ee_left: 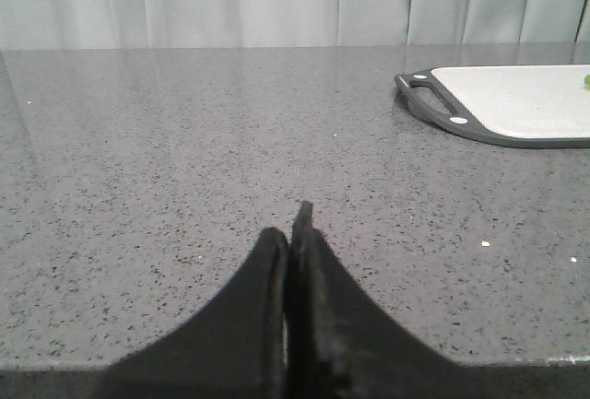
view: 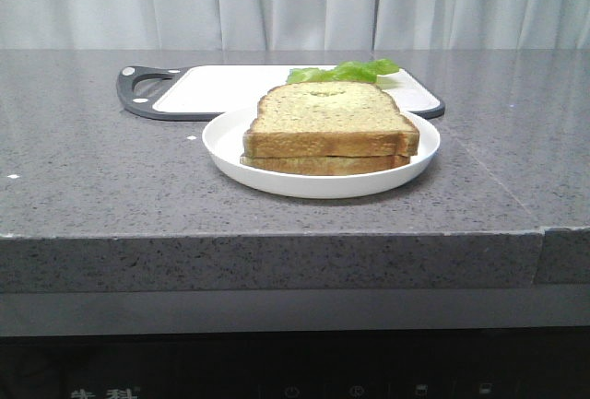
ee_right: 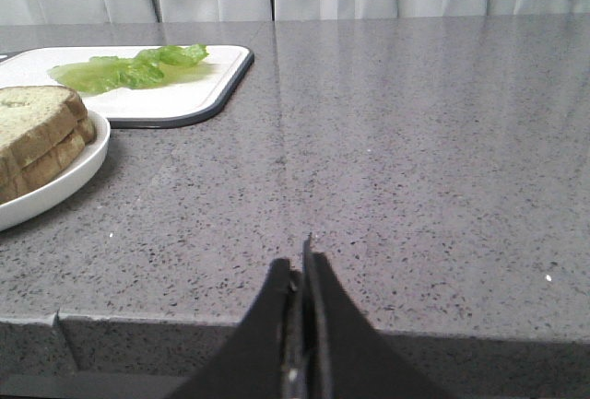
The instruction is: Left arm grabs bread, right arm adds lettuce
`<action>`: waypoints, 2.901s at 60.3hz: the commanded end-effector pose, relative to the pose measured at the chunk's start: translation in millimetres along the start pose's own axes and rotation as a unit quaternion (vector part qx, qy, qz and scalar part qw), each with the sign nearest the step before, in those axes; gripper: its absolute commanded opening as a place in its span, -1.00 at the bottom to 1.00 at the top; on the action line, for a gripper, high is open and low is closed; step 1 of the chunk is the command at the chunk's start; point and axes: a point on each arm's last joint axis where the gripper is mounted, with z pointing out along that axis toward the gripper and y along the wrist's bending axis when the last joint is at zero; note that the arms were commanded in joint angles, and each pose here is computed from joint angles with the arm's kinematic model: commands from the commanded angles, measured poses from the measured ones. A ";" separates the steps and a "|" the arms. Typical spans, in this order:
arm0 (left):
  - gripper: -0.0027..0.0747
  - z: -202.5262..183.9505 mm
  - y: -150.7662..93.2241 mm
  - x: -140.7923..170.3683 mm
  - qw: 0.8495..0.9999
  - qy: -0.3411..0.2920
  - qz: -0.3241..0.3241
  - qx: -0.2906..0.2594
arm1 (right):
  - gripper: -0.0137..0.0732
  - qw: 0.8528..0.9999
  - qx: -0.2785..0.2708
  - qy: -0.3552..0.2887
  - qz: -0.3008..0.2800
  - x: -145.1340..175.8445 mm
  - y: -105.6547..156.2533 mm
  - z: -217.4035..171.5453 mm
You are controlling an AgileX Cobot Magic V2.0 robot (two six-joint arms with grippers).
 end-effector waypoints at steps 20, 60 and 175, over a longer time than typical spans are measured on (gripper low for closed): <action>-0.99 -6.9 0.8 -31.7 0.995 -0.092 -0.035 0.000 | -0.83 0.994 -0.001 -0.110 -0.009 -37.0 2.5 -9.1; -0.81 40.2 0.6 -133.7 0.999 0.030 -0.031 0.009 | -0.58 0.998 0.003 0.054 -0.031 -143.4 14.8 15.1; 0.39 240.6 -224.5 -119.3 0.821 0.459 -0.035 0.338 | 0.72 0.998 0.003 0.050 -0.031 -144.0 14.8 14.7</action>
